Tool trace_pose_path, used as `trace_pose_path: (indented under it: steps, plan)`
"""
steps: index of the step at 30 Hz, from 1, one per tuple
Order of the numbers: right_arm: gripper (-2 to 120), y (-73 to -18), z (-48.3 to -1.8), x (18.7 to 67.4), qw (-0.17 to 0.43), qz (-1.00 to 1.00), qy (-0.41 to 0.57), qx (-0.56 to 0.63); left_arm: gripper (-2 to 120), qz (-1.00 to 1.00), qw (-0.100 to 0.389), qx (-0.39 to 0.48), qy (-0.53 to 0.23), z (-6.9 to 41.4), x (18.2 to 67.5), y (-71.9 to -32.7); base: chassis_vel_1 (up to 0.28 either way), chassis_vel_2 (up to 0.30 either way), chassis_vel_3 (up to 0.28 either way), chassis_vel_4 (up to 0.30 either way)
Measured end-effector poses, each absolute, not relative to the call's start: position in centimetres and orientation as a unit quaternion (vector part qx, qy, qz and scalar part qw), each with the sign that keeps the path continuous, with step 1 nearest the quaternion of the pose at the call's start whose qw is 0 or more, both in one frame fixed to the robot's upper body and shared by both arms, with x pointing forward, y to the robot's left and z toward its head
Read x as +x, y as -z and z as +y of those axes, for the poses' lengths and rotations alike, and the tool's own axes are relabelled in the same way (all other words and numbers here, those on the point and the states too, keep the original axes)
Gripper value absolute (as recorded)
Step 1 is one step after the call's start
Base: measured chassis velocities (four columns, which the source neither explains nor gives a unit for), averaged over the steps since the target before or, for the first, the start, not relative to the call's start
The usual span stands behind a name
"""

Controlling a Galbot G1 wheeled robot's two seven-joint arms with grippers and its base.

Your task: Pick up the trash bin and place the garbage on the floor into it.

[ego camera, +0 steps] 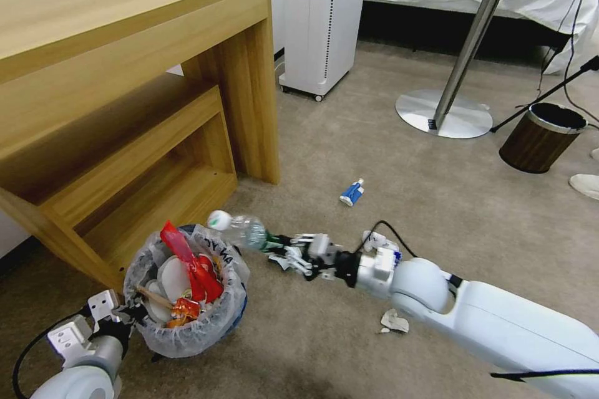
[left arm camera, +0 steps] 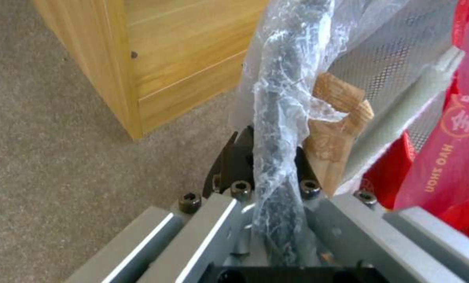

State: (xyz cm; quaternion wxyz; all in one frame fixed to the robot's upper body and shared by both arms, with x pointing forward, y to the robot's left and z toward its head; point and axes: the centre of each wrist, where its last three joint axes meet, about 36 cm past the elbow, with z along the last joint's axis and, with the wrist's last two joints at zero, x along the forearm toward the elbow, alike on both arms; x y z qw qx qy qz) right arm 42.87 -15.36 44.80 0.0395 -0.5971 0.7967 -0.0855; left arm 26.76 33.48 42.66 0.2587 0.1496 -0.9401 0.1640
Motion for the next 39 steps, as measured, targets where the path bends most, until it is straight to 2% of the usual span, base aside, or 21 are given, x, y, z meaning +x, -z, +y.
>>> trace_pose_path:
  steps: [2,8,16,27,31,33,34,35,37,39]
  plan:
    - [10,-45.5,-12.8,43.7,0.030,0.785,0.090,-0.612,1,-0.941,0.256,0.147,-0.166,33.1,26.7,-43.0,0.000,0.000,0.000,0.000]
    - [10,-44.2,-9.4,45.0,-0.013,0.775,0.106,-0.623,1,-0.942,0.251,0.145,-0.169,32.8,26.6,-43.5,0.000,0.000,0.000,0.000]
    - [10,-41.0,-7.2,45.7,-0.049,0.777,0.124,-0.615,1,-0.942,0.248,0.147,-0.173,32.8,26.5,-43.7,0.000,0.000,0.000,0.000]
    - [11,-39.3,-4.8,45.8,-0.055,0.775,0.129,-0.616,1,-0.942,0.245,0.148,-0.176,32.9,26.4,-43.6,0.000,0.000,0.000,0.000]
    - [31,-39.7,-5.1,45.5,-0.056,0.775,0.124,-0.618,1,-0.941,0.246,0.148,-0.176,32.9,26.4,-43.5,0.000,0.000,0.000,0.000]
    - [34,-39.8,-5.2,45.5,-0.056,0.775,0.122,-0.618,1,-0.941,0.247,0.148,-0.176,32.9,26.5,-43.5,0.000,0.000,0.000,0.000]
    - [40,-39.9,-5.3,45.4,-0.056,0.775,0.121,-0.618,1,-0.941,0.247,0.149,-0.176,33.0,26.5,-43.4,0.000,0.000,0.000,0.000]
    - [40,-39.9,-5.3,45.4,-0.056,0.775,0.121,-0.618,1,-0.941,0.247,0.149,-0.176,33.0,26.5,-43.4,0.000,0.000,0.000,0.000]
    - [52,-39.9,-5.5,45.4,-0.056,0.775,0.121,-0.618,1,-0.941,0.247,0.149,-0.177,32.9,26.4,-43.4,0.000,0.000,0.000,0.000]
    - [55,-39.9,-5.6,45.4,-0.056,0.775,0.122,-0.618,1,-0.941,0.247,0.149,-0.177,32.9,26.4,-43.4,0.000,0.000,0.000,0.000]
